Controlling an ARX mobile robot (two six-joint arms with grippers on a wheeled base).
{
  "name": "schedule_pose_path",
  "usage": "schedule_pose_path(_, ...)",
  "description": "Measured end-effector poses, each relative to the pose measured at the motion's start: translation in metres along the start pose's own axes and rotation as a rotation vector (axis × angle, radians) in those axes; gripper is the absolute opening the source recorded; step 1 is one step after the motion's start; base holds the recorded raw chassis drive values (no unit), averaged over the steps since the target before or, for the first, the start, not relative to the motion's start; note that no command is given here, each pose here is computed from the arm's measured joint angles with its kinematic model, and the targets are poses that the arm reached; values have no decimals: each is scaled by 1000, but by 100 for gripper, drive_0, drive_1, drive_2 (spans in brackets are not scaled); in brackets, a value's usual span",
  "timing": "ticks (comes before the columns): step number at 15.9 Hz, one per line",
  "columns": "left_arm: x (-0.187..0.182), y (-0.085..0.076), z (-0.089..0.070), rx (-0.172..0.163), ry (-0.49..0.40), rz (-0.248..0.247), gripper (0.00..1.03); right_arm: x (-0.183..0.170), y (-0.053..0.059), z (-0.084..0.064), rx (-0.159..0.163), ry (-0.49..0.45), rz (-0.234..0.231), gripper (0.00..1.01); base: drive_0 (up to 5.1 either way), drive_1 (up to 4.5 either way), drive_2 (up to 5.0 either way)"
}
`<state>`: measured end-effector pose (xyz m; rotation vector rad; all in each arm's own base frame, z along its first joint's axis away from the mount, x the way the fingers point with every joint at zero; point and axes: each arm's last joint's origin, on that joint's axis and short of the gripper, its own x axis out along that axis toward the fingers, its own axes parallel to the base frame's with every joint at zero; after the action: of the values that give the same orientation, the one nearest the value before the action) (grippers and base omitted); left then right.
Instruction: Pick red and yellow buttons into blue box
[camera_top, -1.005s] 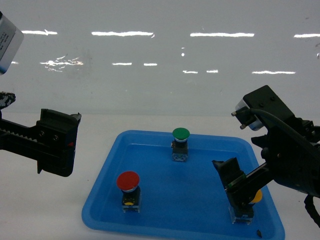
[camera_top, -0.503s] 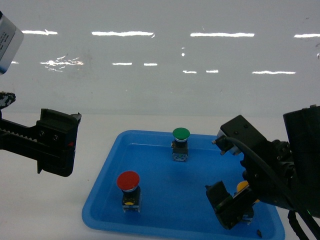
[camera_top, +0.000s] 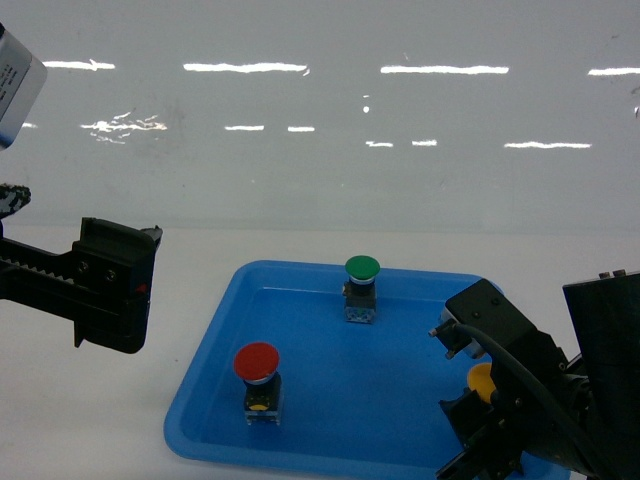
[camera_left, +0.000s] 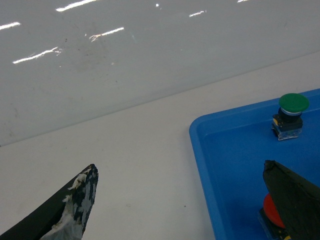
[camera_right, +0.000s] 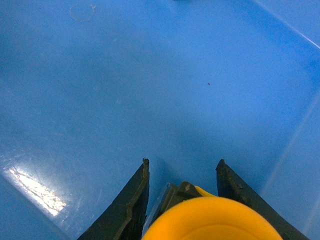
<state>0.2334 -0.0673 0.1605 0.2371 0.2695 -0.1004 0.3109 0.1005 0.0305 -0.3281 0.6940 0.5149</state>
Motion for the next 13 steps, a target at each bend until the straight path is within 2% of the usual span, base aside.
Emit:
schedule_pose_path(2, 0, 0, 0, 0, 0, 0, 98, -2, 0, -2, 0, -26, -15, 29, 0, 0, 0)
schedule_pose_path(4, 0, 0, 0, 0, 0, 0, 98, -7, 0, -5, 4, -50, -17, 29, 0, 0, 0)
schedule_pose_path(5, 0, 0, 0, 0, 0, 0, 98, -15, -3, -3, 19, -90, -26, 29, 0, 0, 0)
schedule_pose_path(6, 0, 0, 0, 0, 0, 0, 98, -32, -13, 7, 43, -183, -59, 29, 0, 0, 0)
schedule_pose_path(7, 0, 0, 0, 0, 0, 0, 98, -57, -27, 23, 69, -312, -113, 29, 0, 0, 0)
schedule_pose_path(8, 0, 0, 0, 0, -1, 0, 98, -74, -33, 29, 88, -380, -147, 29, 0, 0, 0)
schedule_pose_path(9, 0, 0, 0, 0, 0, 0, 98, -98, -39, 30, 127, -446, -191, 29, 0, 0, 0)
schedule_pose_path(10, 0, 0, 0, 0, 0, 0, 98, -114, -41, 25, 152, -480, -230, 29, 0, 0, 0)
schedule_pose_path(12, 0, 0, 0, 0, 0, 0, 98, -149, -40, 13, 216, -551, -337, 29, 0, 0, 0)
schedule_pose_path(13, 0, 0, 0, 0, 0, 0, 98, -159, -38, 10, 238, -571, -360, 29, 0, 0, 0)
